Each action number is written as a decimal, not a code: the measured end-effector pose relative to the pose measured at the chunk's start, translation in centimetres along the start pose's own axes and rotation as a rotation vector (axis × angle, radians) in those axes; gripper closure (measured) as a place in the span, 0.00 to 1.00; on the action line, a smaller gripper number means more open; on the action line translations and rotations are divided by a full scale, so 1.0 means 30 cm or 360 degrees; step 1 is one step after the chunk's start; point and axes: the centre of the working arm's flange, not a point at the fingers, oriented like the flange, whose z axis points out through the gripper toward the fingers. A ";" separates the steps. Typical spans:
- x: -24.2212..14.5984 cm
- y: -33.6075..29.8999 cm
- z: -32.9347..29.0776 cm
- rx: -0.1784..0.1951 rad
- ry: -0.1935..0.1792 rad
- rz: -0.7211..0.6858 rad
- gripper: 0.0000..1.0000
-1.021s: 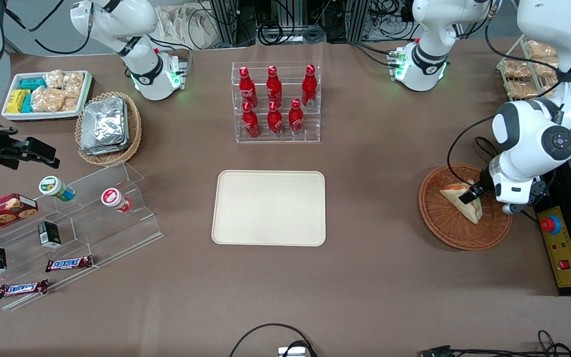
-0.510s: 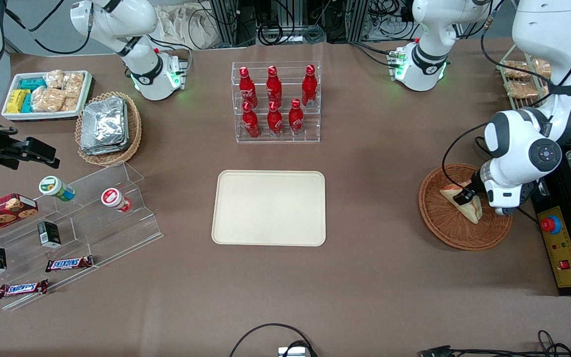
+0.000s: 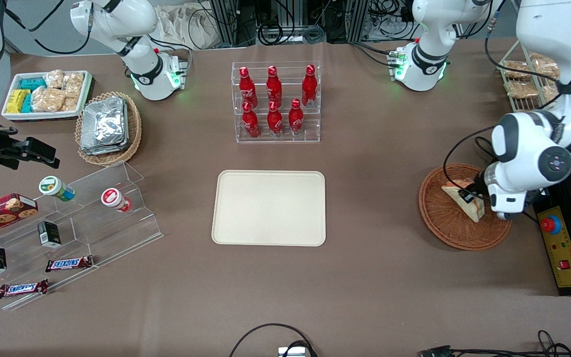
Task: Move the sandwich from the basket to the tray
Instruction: 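Close the left gripper on the sandwich's edge and lift it from the basket, then carry the held sandwich with the left gripper over to the cream tray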
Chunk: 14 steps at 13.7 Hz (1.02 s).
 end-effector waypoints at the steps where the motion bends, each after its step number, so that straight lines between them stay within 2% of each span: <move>1: -0.004 0.020 -0.069 0.0012 -0.0012 0.0035 0.67; 4: -0.088 0.105 -0.274 0.0049 -0.0054 0.0218 0.80; 6: -0.224 0.229 -0.421 0.0049 -0.0043 0.0380 0.80; 10: -0.553 0.503 -0.576 -0.0036 0.0040 0.0726 0.80; 11: -0.613 0.566 -0.573 -0.0065 0.0042 0.0798 0.80; 13: -0.708 0.697 -0.518 -0.0119 0.0006 0.0888 0.80; 14: -0.739 0.756 -0.469 -0.0114 -0.0011 0.0924 0.80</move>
